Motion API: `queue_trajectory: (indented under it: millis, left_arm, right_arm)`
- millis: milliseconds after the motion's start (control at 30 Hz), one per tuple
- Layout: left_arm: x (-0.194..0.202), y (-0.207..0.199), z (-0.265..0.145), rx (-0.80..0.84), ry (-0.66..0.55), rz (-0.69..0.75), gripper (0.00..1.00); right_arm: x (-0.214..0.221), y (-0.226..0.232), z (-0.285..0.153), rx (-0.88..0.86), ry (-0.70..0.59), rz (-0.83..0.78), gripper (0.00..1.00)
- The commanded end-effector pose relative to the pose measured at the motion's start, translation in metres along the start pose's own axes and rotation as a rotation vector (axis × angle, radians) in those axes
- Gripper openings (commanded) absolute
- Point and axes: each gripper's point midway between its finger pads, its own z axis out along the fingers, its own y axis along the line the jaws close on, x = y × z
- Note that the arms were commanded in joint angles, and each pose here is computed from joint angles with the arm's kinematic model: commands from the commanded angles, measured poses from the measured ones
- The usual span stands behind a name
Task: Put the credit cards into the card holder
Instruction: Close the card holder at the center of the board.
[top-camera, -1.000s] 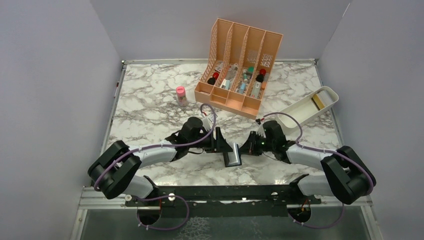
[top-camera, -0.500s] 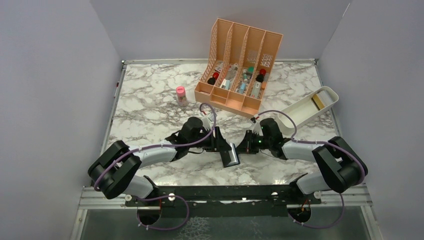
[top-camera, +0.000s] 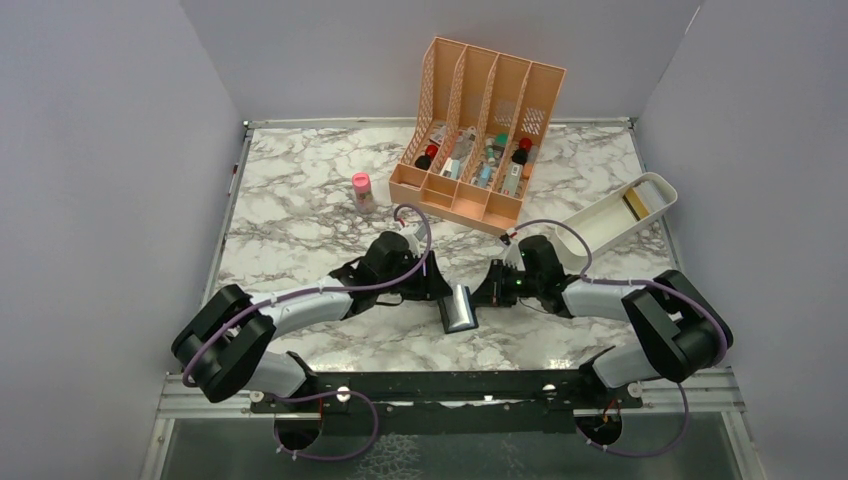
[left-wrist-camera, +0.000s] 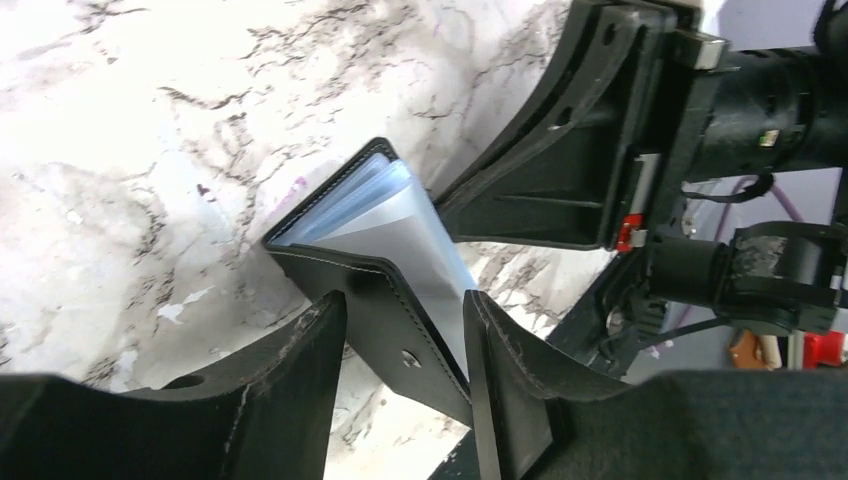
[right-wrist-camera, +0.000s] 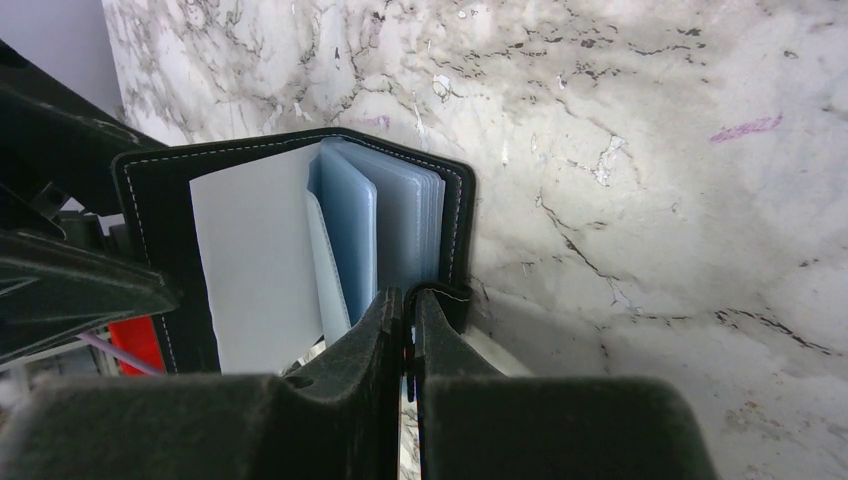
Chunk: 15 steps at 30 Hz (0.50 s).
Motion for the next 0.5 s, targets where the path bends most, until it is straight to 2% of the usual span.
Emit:
queue_trajectory:
  millis: [0, 233, 333, 467]
  left_arm:
    - [-0.014, -0.002, -0.004, -0.032, -0.045, 0.033, 0.5]
    - [-0.027, 0.006, -0.017, -0.112, -0.126, -0.023, 0.49]
    - [-0.029, 0.006, -0.022, -0.116, -0.15, -0.051, 0.58]
    - [-0.023, 0.01, -0.021, -0.126, -0.14, -0.112, 0.58]
  right_arm:
    - [0.003, -0.005, 0.002, 0.017, 0.017, -0.014, 0.06]
    - [0.006, -0.008, 0.002, 0.022, 0.022, -0.01, 0.06]
    - [0.006, -0.008, 0.002, 0.023, 0.021, -0.01, 0.06]
    - [0.007, -0.008, 0.002, 0.021, 0.023, -0.01, 0.06]
